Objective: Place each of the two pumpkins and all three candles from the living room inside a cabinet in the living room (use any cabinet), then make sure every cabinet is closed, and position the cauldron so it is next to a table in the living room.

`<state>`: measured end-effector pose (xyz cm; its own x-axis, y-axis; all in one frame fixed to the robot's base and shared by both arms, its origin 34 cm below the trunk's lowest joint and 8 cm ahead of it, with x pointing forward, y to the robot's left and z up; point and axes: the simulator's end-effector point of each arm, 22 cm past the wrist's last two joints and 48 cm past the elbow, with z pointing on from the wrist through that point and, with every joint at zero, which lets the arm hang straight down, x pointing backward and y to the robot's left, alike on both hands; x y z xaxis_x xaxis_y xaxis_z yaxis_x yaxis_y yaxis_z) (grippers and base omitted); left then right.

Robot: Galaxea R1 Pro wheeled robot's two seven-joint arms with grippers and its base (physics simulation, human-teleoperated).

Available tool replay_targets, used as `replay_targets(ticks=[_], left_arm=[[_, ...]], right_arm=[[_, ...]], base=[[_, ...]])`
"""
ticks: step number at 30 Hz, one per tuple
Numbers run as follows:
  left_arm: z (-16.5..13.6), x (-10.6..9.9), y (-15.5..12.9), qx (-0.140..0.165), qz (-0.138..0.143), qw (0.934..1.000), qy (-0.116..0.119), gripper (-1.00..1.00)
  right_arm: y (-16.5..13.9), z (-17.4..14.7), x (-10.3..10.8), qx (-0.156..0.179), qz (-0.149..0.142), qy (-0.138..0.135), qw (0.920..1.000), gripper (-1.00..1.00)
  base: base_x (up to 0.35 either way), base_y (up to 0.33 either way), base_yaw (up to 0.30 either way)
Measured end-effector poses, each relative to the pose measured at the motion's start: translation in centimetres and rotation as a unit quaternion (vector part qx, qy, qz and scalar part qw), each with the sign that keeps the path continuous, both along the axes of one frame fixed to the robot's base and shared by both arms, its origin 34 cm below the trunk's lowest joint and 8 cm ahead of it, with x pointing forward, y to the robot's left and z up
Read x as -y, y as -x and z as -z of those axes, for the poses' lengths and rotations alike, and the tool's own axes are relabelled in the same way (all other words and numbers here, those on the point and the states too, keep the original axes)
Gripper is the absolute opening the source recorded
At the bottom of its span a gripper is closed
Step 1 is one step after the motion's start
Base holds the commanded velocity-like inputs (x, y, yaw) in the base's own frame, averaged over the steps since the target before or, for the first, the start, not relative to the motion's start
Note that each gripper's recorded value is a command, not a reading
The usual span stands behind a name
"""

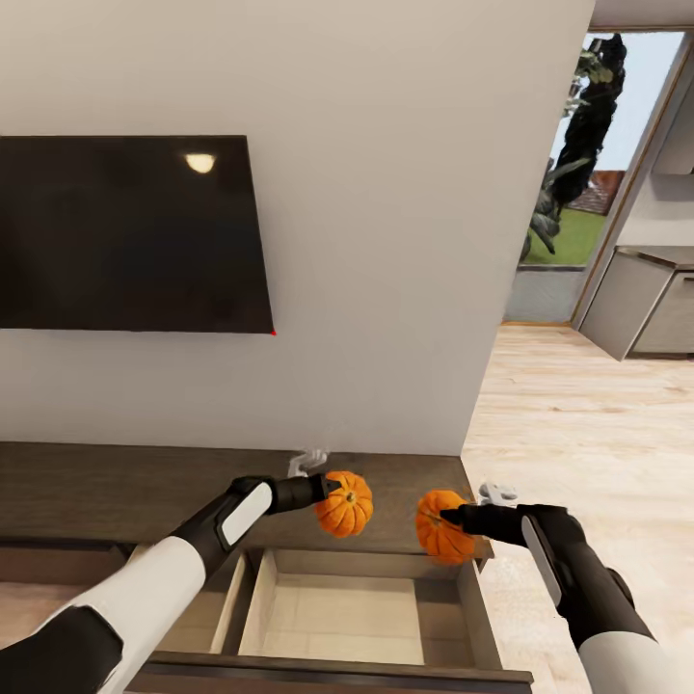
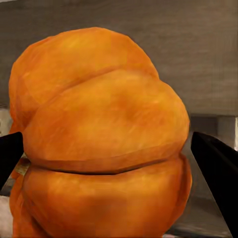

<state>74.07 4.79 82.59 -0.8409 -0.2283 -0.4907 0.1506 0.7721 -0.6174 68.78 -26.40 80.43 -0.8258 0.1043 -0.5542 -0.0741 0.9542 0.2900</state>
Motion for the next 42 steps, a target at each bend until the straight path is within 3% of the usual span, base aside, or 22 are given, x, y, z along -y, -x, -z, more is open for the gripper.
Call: replay_targets(ticks=[2,6,10,13,14,17,18,42], left_arm=[[1.1,-0.6,0.5,-0.016,-0.007,0.9998,0.004,-1.0],[3.3,-2.2,1.6,-0.039,-0.014,0.9991,-0.008,-1.0],[5.6,-3.6,2.9,-0.065,-0.02,0.9974,-0.022,-1.0],[8.3,-4.6,5.3,-0.081,0.002,0.996,-0.038,-1.0],[8.6,-4.8,5.4,-0.081,-0.004,0.9961,-0.035,-1.0],[10.5,-6.2,6.7,-0.095,-0.008,0.994,-0.054,-1.0],[10.5,-6.2,6.7,-0.098,-0.014,0.9939,-0.048,-1.0],[12.2,-6.1,6.3,-0.093,-0.018,0.9944,-0.046,-1.0]], right_arm=[[0.5,1.5,-1.6,-0.015,0.003,0.02,0.9997,-1.0],[2.0,4.2,-4.5,-0.051,-0.014,0.02,0.9984,-1.0],[2.8,6.0,-4.9,-0.064,-0.018,0.023,0.9975,-1.0],[2.9,6.5,-5.0,-0.062,-0.019,0.023,0.9976,-1.0],[2.9,6.5,-5.0,-0.062,-0.019,0.022,0.9977,-1.0],[4.3,8.1,-4.8,-0.084,-0.021,0.026,0.9959,-1.0],[4.5,8.3,-4.9,-0.087,-0.02,0.023,0.9957,-1.0],[4.3,10.1,-5.0,-0.087,-0.021,0.02,0.9958,-1.0]], base=[[0.0,0.0,0.0],[0.0,0.0,0.0],[0.0,0.0,0.0],[0.0,0.0,0.0],[0.0,0.0,0.0],[0.0,0.0,0.0],[0.0,0.0,0.0],[0.0,0.0,0.0]])
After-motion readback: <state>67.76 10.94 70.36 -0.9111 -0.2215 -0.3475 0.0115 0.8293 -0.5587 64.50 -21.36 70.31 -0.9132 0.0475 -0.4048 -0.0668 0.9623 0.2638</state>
